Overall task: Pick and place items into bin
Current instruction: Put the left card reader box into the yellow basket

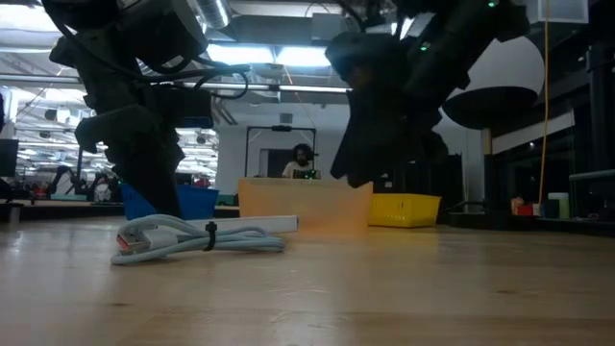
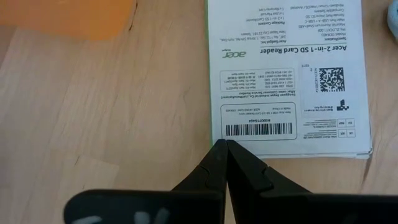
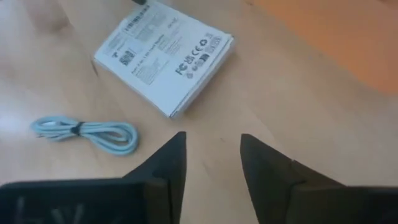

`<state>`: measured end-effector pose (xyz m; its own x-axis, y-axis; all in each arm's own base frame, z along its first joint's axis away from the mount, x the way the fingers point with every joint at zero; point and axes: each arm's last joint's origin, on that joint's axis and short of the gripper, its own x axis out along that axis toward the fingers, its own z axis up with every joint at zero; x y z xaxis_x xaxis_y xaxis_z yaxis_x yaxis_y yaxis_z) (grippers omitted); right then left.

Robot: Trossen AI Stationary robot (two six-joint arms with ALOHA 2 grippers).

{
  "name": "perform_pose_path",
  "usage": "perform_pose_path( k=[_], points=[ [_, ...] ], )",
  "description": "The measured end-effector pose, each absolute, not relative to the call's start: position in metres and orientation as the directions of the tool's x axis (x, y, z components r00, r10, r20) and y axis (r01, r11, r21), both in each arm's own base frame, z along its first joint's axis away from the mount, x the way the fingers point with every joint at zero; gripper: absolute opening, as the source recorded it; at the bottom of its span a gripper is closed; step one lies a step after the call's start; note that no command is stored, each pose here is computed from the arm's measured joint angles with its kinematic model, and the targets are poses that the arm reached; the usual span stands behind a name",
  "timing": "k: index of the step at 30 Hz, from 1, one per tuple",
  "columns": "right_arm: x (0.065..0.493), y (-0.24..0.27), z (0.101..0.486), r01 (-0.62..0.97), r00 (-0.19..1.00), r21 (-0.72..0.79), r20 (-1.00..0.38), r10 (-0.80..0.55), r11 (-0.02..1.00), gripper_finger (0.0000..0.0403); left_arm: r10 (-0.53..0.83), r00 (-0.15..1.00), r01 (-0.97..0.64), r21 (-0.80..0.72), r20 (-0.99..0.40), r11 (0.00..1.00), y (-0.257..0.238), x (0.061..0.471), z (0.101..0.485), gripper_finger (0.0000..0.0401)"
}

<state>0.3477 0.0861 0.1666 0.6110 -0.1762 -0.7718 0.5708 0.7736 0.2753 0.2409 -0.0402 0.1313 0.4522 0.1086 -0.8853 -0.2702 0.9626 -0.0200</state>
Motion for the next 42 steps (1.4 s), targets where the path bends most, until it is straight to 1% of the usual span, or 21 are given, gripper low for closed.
perform_pose_path(
  k=[3,6,8,14,18,20,24,28,32,36,40,42],
  points=[
    [0.339,0.084,0.170,0.566,0.634,0.301,-0.754,-0.171,0.768,0.0152,0.108,0.453,-0.270,-0.021,-0.885,0.963,-0.040,0.241,0.131,0.0002],
    [0.332,0.081,0.176,0.530,0.708,0.374,-0.689,-0.154,0.761,0.0179,0.108,0.454,-0.271,-0.021,-0.884,0.962,-0.040,0.241,0.131,0.0002],
    [0.326,0.080,0.174,0.512,0.756,0.443,-0.639,-0.142,0.736,0.0197,0.108,0.454,-0.270,-0.022,-0.884,0.962,-0.040,0.241,0.131,0.0002],
    [0.304,0.074,0.135,0.448,0.862,0.660,-0.498,-0.096,0.603,0.0242,0.107,0.455,-0.270,-0.022,-0.884,0.962,-0.040,0.241,0.131,0.0002],
    [0.305,0.075,0.127,0.360,0.919,0.736,-0.387,-0.080,0.574,0.0256,0.107,0.459,-0.276,-0.028,-0.882,0.961,-0.040,0.241,0.131,0.0002],
    [0.312,0.077,0.124,0.369,0.913,0.727,-0.399,-0.081,0.579,0.0256,0.106,0.463,-0.277,-0.030,-0.880,0.960,-0.040,0.242,0.131,0.0002],
    [0.331,0.082,0.117,0.418,0.881,0.676,-0.465,-0.089,0.607,0.0250,0.104,0.464,-0.277,-0.032,-0.880,0.960,-0.040,0.242,0.131,0.0002],
    [0.340,0.085,0.116,0.435,0.870,0.666,-0.484,-0.093,0.607,0.0248,0.104,0.465,-0.277,-0.033,-0.879,0.960,-0.040,0.242,0.131,0.0002],
    [0.343,0.085,0.115,0.456,0.866,0.697,-0.491,-0.094,0.554,0.0248,0.103,0.465,-0.276,-0.033,-0.879,0.961,-0.040,0.242,0.132,0.0002],
    [0.342,0.085,0.105,0.495,0.845,0.699,-0.525,-0.101,0.516,0.0248,0.104,0.466,-0.272,-0.030,-0.879,0.962,-0.040,0.242,0.132,0.0002],
    [0.348,0.085,0.100,0.502,0.844,0.706,-0.527,-0.103,0.499,0.0248,0.105,0.466,-0.271,-0.028,-0.878,0.962,-0.040,0.242,0.132,0.0002],
    [0.353,0.085,0.100,0.496,0.846,0.703,-0.524,-0.102,0.510,0.0248,0.105,0.466,-0.271,-0.028,-0.878,0.962,-0.040,0.242,0.132,0.0002]
  ],
)
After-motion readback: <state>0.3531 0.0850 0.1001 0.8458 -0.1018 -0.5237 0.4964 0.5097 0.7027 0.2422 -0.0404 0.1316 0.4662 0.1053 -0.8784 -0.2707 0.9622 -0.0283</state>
